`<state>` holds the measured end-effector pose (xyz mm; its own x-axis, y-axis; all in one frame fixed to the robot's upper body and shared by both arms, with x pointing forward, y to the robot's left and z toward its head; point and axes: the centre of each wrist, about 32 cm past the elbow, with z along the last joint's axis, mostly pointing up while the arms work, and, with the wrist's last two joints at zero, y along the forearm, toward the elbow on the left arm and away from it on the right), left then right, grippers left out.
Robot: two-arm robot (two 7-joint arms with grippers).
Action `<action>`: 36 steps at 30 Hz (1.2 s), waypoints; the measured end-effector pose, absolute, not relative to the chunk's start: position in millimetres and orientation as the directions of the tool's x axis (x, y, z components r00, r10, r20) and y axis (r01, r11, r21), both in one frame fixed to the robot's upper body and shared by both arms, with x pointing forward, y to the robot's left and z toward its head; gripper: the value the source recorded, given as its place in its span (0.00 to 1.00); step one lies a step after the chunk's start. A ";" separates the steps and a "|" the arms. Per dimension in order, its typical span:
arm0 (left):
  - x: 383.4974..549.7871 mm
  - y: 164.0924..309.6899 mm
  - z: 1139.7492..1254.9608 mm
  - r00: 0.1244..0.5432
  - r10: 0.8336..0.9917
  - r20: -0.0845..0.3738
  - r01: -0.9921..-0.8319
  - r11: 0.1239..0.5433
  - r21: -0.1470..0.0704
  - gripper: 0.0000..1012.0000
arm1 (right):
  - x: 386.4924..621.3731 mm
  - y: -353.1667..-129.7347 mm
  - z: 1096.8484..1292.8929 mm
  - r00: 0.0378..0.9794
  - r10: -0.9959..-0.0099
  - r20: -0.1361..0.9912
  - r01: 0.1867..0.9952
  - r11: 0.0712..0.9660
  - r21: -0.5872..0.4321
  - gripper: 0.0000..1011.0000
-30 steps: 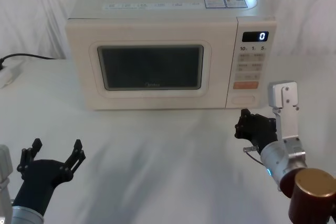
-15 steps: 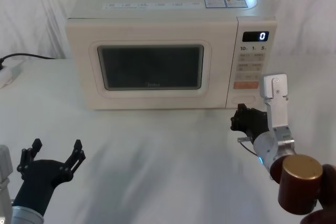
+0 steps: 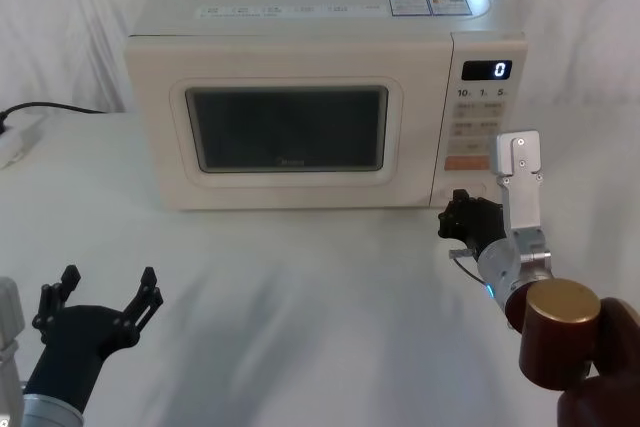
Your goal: Press the button to open the microwave door with one hand; close the microwave door with the other hand.
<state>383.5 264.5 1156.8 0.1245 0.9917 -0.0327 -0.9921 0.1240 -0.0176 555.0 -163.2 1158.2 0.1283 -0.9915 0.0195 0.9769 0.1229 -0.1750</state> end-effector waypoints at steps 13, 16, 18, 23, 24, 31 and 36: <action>383.5 264.5 1156.8 0.125 0.992 -0.033 -0.992 0.124 -0.018 0.99 | 563.7 -163.2 1158.2 0.110 -0.994 0.026 0.977 0.103 -0.185 0.00; 383.5 264.5 1156.8 0.125 0.992 -0.033 -0.992 0.124 -0.018 0.99 | 565.6 -163.7 1157.2 0.104 -0.994 0.024 0.977 0.098 -0.190 0.00; 383.5 264.5 1156.8 0.125 0.992 -0.033 -0.992 0.124 -0.018 0.99 | 566.5 -164.1 1156.3 0.101 -0.995 0.022 0.977 0.095 -0.193 0.00; 383.5 264.5 1156.8 0.125 0.992 -0.033 -0.992 0.124 -0.018 0.99 | 568.9 -164.8 1155.1 0.093 -0.996 0.017 0.977 0.087 -0.197 0.00; 383.5 264.5 1156.8 0.125 0.992 -0.033 -0.992 0.124 -0.018 0.99 | 569.2 -164.6 1155.4 0.091 -0.996 0.016 0.977 0.086 -0.196 0.00; 383.5 264.5 1156.8 0.125 0.992 -0.033 -0.992 0.124 -0.018 0.99 | 571.1 -164.4 1156.9 0.086 -0.996 0.016 0.977 0.081 -0.195 0.00; 383.5 264.5 1156.8 0.125 0.992 -0.033 -0.992 0.124 -0.018 0.99 | 573.1 -164.1 1156.9 0.082 -0.997 0.015 0.977 0.077 -0.199 0.00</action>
